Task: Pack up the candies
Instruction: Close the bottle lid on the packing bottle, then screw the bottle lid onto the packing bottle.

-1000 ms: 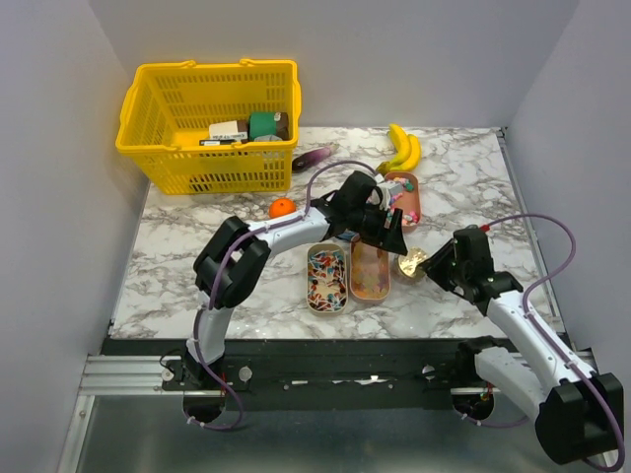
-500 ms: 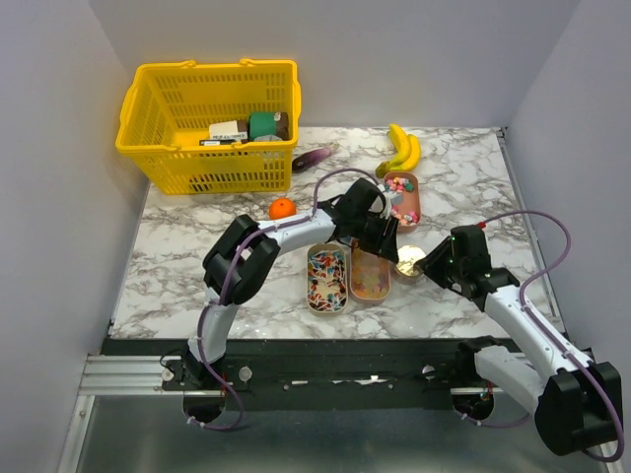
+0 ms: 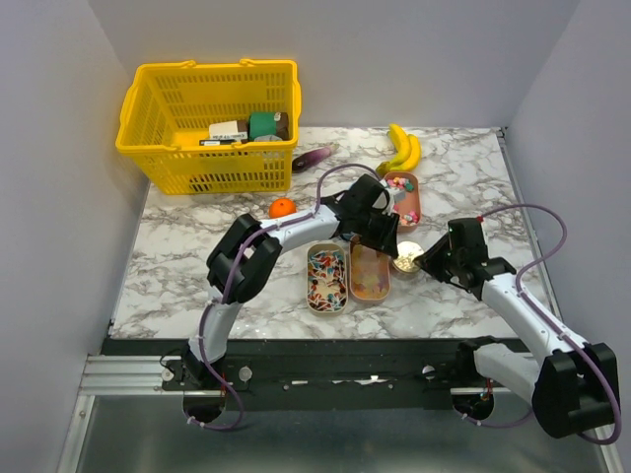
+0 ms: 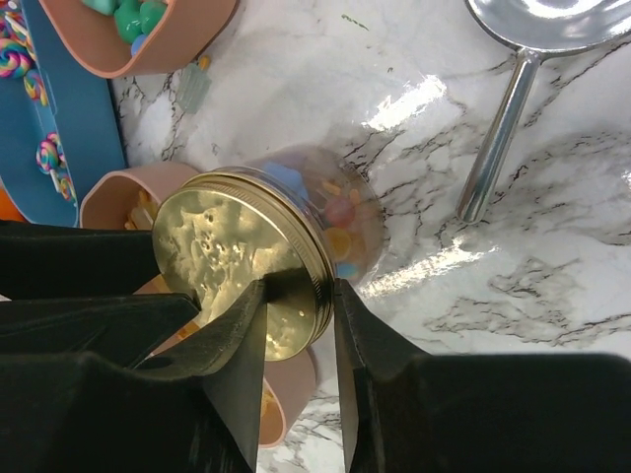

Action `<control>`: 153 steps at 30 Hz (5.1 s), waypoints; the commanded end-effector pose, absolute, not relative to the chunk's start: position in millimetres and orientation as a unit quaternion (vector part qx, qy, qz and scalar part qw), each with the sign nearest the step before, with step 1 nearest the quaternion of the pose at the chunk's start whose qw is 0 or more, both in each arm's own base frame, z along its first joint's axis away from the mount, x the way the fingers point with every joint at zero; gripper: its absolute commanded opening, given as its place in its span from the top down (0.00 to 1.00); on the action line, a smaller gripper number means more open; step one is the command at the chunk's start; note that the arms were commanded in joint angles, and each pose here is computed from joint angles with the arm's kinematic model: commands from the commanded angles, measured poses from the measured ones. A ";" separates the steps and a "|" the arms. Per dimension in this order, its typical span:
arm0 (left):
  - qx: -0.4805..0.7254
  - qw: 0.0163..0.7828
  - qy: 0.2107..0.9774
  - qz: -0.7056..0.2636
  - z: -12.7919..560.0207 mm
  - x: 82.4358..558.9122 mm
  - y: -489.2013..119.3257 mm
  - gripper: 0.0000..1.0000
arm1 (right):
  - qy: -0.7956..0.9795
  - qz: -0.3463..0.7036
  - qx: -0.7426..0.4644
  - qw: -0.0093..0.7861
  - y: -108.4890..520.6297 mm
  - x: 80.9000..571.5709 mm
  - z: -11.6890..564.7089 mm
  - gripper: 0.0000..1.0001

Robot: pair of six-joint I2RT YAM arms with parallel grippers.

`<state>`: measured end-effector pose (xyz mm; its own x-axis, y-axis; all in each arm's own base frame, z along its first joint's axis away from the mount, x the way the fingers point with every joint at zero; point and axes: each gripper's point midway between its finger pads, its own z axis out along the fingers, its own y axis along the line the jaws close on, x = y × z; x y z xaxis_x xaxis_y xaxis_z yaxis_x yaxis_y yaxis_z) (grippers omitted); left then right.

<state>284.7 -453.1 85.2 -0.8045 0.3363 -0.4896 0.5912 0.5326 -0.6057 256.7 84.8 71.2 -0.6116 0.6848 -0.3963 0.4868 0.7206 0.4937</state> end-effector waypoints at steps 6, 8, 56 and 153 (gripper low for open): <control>0.267 0.137 0.900 -0.317 47.1 287.0 -436.6 0.59 | 0.913 0.059 0.340 0.220 56.8 224.6 42.2 0.55; 0.269 0.137 0.902 -0.310 44.4 287.0 -436.1 0.61 | 0.915 0.052 0.332 0.224 54.7 228.0 43.8 0.52; 0.385 0.132 0.858 -0.314 40.7 213.7 -459.9 0.56 | 0.925 -0.002 0.344 0.161 37.7 177.3 66.5 0.73; 0.204 0.579 0.735 -0.287 -1.6 177.6 -486.0 0.01 | 0.888 0.153 0.296 0.318 60.3 186.1 109.2 0.61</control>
